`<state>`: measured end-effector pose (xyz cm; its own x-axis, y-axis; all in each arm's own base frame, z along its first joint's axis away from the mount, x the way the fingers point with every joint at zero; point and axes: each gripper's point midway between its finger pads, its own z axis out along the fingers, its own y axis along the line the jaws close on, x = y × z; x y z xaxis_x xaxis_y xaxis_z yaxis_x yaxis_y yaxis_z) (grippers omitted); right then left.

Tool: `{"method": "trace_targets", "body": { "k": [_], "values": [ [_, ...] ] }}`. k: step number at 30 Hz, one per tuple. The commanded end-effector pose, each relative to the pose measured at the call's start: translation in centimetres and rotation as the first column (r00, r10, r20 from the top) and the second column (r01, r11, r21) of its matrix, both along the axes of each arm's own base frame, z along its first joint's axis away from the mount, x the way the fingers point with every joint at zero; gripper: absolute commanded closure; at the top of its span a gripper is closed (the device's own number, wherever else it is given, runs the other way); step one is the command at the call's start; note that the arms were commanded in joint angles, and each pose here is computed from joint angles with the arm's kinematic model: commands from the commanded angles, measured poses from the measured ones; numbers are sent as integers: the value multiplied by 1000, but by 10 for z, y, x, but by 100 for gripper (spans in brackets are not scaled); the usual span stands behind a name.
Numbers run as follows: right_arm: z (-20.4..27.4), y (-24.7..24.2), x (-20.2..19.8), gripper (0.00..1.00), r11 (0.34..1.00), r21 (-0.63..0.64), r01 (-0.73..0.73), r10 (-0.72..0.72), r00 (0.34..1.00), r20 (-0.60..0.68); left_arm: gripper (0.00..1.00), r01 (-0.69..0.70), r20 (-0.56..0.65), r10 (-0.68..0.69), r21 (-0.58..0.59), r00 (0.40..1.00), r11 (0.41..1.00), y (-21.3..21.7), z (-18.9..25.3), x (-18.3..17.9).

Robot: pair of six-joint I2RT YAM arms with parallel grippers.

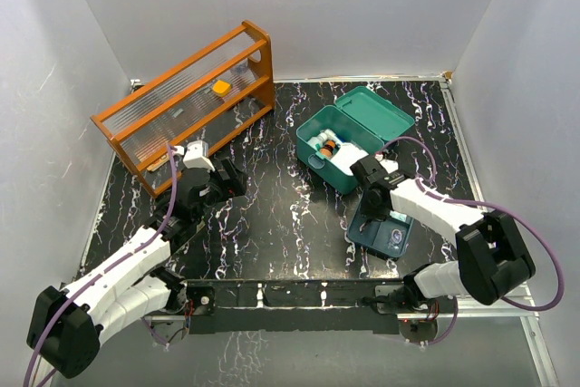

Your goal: Organize the medicine kit

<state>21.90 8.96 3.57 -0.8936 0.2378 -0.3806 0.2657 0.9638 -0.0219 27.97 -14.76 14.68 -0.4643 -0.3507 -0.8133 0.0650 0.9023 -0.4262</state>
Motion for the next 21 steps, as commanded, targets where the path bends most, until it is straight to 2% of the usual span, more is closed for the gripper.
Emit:
{"method": "trace_targets", "body": {
  "k": [1, 8, 14, 21],
  "values": [
    [3, 3, 9, 83, 1000, 13, 9, -9, 999, 32, 15, -3, 46, 5, -26, 999, 1000, -2, 17, 5],
    [13, -4, 10, 75, 998, 1, 64, -64, 995, 76, 15, 22, 56, -20, -39, 998, 999, -7, 19, 4],
    [30, -22, 9, 75, 985, -25, 172, -167, 975, 150, 15, 19, 51, -17, -39, 999, 999, -6, 18, 4],
    [41, -50, 4, 78, 935, -45, 353, -336, 917, 215, 15, 13, 50, -11, -38, 999, 999, -5, 18, 4]
  ]
}}
